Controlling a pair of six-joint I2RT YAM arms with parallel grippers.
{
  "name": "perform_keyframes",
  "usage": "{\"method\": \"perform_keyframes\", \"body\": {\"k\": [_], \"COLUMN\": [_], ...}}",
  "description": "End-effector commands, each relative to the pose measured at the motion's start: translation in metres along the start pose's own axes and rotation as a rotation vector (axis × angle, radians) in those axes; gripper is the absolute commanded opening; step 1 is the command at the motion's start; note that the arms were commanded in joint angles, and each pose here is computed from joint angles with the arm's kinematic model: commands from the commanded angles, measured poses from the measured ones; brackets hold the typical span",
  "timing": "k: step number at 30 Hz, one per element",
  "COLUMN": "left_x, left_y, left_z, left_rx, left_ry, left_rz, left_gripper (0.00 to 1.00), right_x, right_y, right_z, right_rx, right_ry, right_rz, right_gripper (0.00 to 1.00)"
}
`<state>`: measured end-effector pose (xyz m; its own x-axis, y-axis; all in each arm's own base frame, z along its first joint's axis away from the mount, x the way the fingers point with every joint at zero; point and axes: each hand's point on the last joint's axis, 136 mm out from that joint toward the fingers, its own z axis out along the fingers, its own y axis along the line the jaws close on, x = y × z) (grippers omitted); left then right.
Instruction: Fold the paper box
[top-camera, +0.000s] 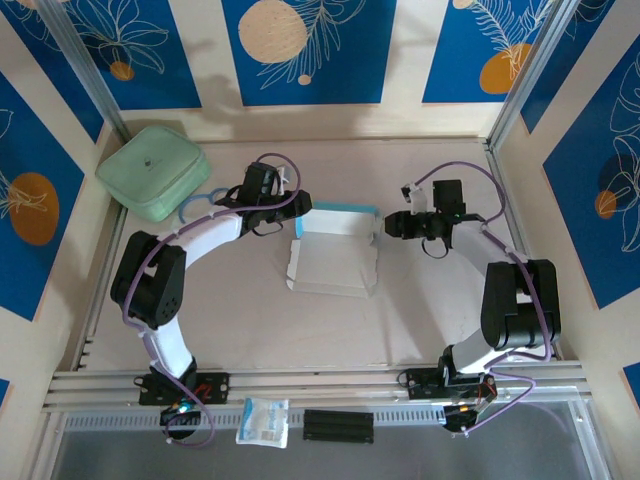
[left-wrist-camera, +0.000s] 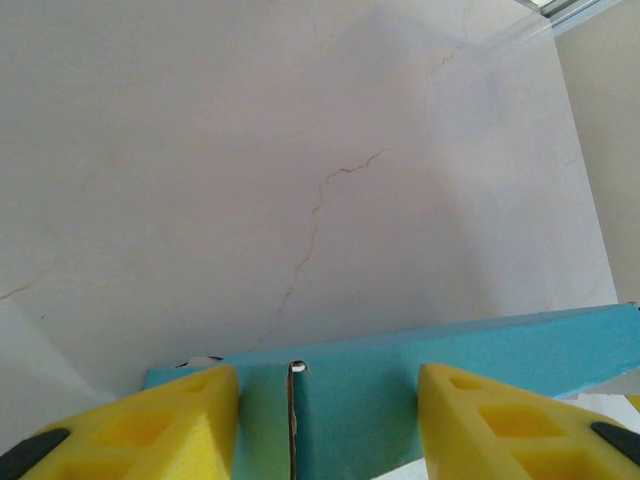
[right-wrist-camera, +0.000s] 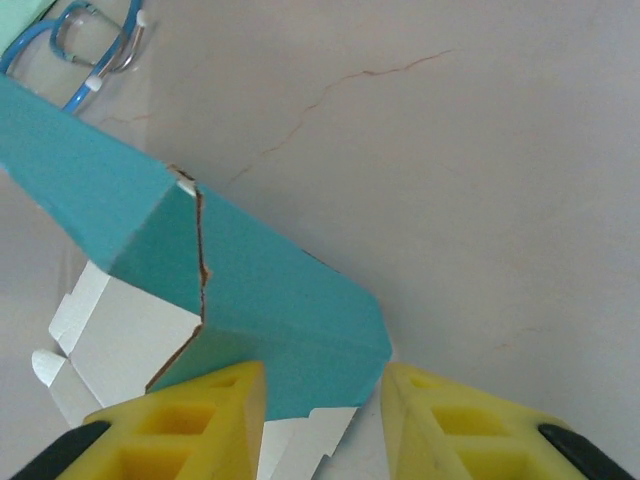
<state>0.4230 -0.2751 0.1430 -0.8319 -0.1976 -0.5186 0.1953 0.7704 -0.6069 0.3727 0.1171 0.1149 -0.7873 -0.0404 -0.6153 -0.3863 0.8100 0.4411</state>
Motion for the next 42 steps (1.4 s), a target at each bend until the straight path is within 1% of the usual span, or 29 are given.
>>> {"method": "perform_keyframes", "body": {"k": [1,10,16,20,24,27,31,33,35,39,42], "left_x": [0.009,0.015,0.015,0.015,0.015,0.016,0.017,0.018,0.018,0.019,0.019], "left_y": [0.006,0.009,0.008,0.007,0.007,0.008,0.009,0.010,0.010,0.011,0.012], "left_z": [0.005,0.006,0.006,0.006,0.006,0.007,0.007,0.007,0.006,0.004,0.004], "left_rx": [-0.036,-0.041,-0.035,-0.034,-0.031,-0.029,-0.035,-0.036,-0.037,-0.045,-0.045], "left_ry": [0.033,0.042,0.042,0.042,0.041,0.046,0.047,0.048,0.047,0.045,0.043], "left_rz": [0.016,0.014,0.015,0.021,0.020,0.018,0.021,0.022,0.025,0.032,0.034], "left_gripper": [0.49,0.49,0.49,0.49,0.48,0.48,0.48,0.48,0.48,0.48,0.48], "right_x": [0.001,-0.001,-0.001,-0.001,-0.003,-0.004,-0.004,-0.005,-0.004,-0.001,0.000], "right_y": [0.015,0.026,0.031,0.031,0.032,0.027,0.019,0.011,0.009,0.013,0.016], "right_z": [0.006,0.018,0.030,0.035,0.041,0.047,0.058,0.060,0.062,0.071,0.077], "right_rx": [-0.069,-0.108,-0.067,-0.036,-0.001,0.081,0.238,0.340,0.409,0.460,0.484], "right_ry": [0.030,0.063,0.077,0.093,0.101,0.105,0.124,0.134,0.142,0.151,0.170], "right_rz": [-0.047,-0.080,-0.144,-0.167,-0.191,-0.215,-0.220,-0.212,-0.206,-0.237,-0.229], "right_gripper": [0.35,0.34,0.35,0.37,0.36,0.34,0.31,0.27,0.25,0.17,0.13]}}
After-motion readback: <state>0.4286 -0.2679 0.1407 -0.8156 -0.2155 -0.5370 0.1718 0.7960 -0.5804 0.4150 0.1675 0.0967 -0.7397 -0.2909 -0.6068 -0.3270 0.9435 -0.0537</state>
